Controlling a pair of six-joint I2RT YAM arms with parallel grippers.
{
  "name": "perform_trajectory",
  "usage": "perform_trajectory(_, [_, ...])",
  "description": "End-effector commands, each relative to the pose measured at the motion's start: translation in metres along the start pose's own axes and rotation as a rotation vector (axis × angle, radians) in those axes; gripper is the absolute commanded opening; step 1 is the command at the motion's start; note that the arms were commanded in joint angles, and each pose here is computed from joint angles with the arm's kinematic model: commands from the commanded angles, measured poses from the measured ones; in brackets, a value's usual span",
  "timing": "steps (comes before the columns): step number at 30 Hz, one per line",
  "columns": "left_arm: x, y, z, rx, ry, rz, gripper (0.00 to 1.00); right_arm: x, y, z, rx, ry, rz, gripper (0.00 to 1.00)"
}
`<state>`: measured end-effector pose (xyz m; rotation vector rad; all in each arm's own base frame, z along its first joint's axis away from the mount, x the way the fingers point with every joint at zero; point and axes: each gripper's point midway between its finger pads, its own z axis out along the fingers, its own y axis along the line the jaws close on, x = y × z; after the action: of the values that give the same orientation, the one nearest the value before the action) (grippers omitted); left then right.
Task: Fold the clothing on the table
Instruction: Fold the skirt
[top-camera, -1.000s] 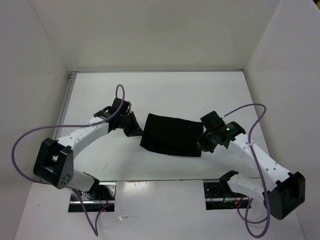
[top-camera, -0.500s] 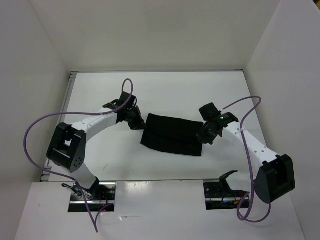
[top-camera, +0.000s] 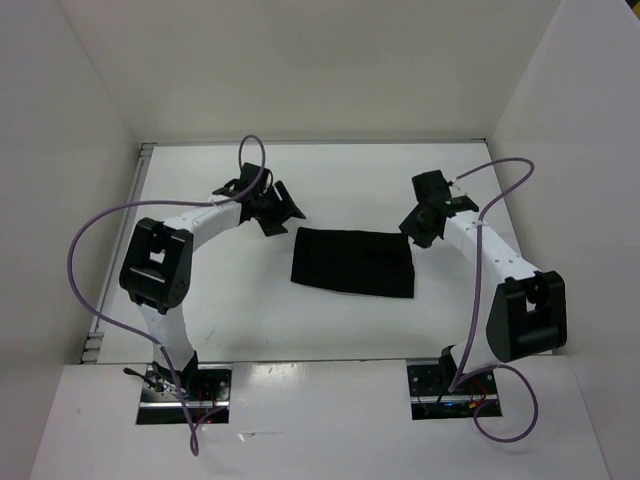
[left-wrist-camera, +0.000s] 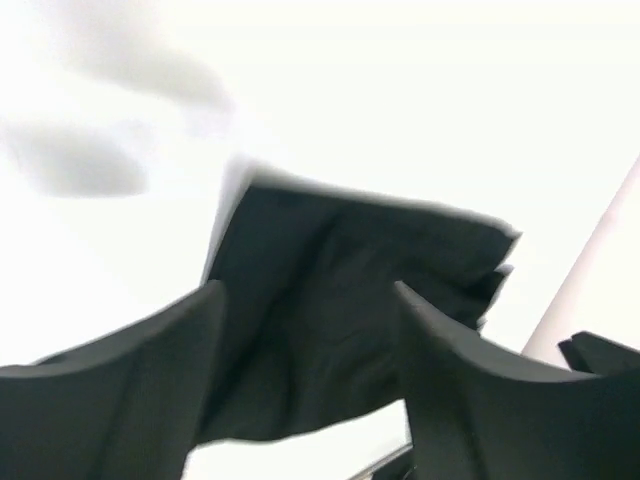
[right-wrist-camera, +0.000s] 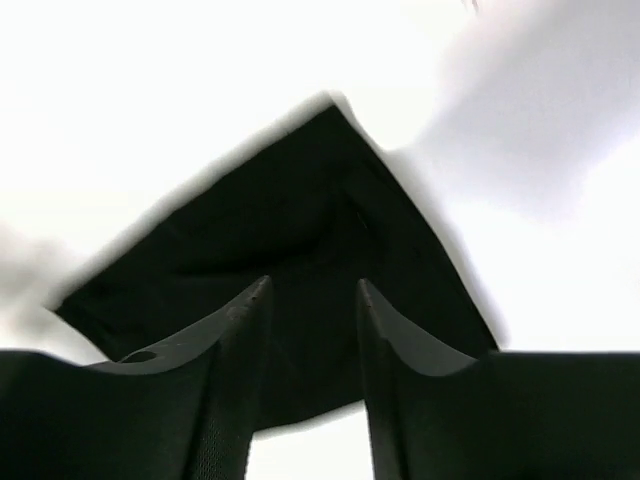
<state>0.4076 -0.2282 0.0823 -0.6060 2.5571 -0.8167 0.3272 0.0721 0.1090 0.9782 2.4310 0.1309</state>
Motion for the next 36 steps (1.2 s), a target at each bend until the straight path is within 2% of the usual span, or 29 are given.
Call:
perform_trajectory(1, [-0.058,-0.046,-0.013,0.138,-0.168,-0.011,0.77,-0.072,0.038,-0.012,-0.12,-0.24,0.044,0.47])
perform_trajectory(5, [-0.07,-0.065,-0.047,0.182,-0.226,0.024,0.78,-0.072,0.056,-0.024,-0.17,-0.219,0.011,0.47])
perform_trajectory(9, [-0.039,-0.06,-0.07,0.252,-0.179,0.054,0.74,-0.037,0.042,-0.018,-0.126,-0.112,-0.064,0.47])
perform_trajectory(13, [0.001,-0.048,-0.069,0.29,-0.106,0.14,0.7,-0.004,0.04,-0.016,-0.164,-0.011,-0.122,0.47])
perform_trajectory(14, [0.0,-0.046,-0.068,0.282,-0.118,0.156,0.68,0.001,0.039,-0.017,-0.158,0.0,-0.123,0.47])
perform_trajectory(16, [0.009,-0.035,-0.051,0.258,-0.076,0.222,0.54,0.003,0.034,-0.015,-0.138,-0.012,-0.12,0.47])
perform_trajectory(18, [0.005,-0.042,-0.041,0.283,-0.062,0.302,0.34,0.004,0.032,-0.015,-0.131,-0.007,-0.122,0.47])
perform_trajectory(19, [0.01,-0.037,-0.024,0.29,-0.012,0.319,0.21,0.004,0.032,-0.015,-0.131,-0.007,-0.122,0.47])
perform_trajectory(20, [0.017,-0.037,-0.016,0.298,0.02,0.338,0.19,0.003,0.031,-0.015,-0.125,-0.014,-0.121,0.47])
perform_trajectory(21, [0.016,-0.038,-0.01,0.308,0.028,0.35,0.19,0.003,0.031,-0.015,-0.125,-0.014,-0.121,0.47])
perform_trajectory(24, [0.02,-0.037,0.004,0.32,0.043,0.377,0.33,0.01,0.023,-0.009,-0.086,0.016,-0.131,0.47])
perform_trajectory(27, [0.02,-0.034,0.011,0.301,0.025,0.414,0.4,0.013,0.017,-0.006,-0.064,0.022,-0.135,0.47])
perform_trajectory(36, [0.019,-0.034,0.018,0.305,0.012,0.488,0.44,0.014,0.011,0.004,-0.019,0.031,-0.155,0.48])
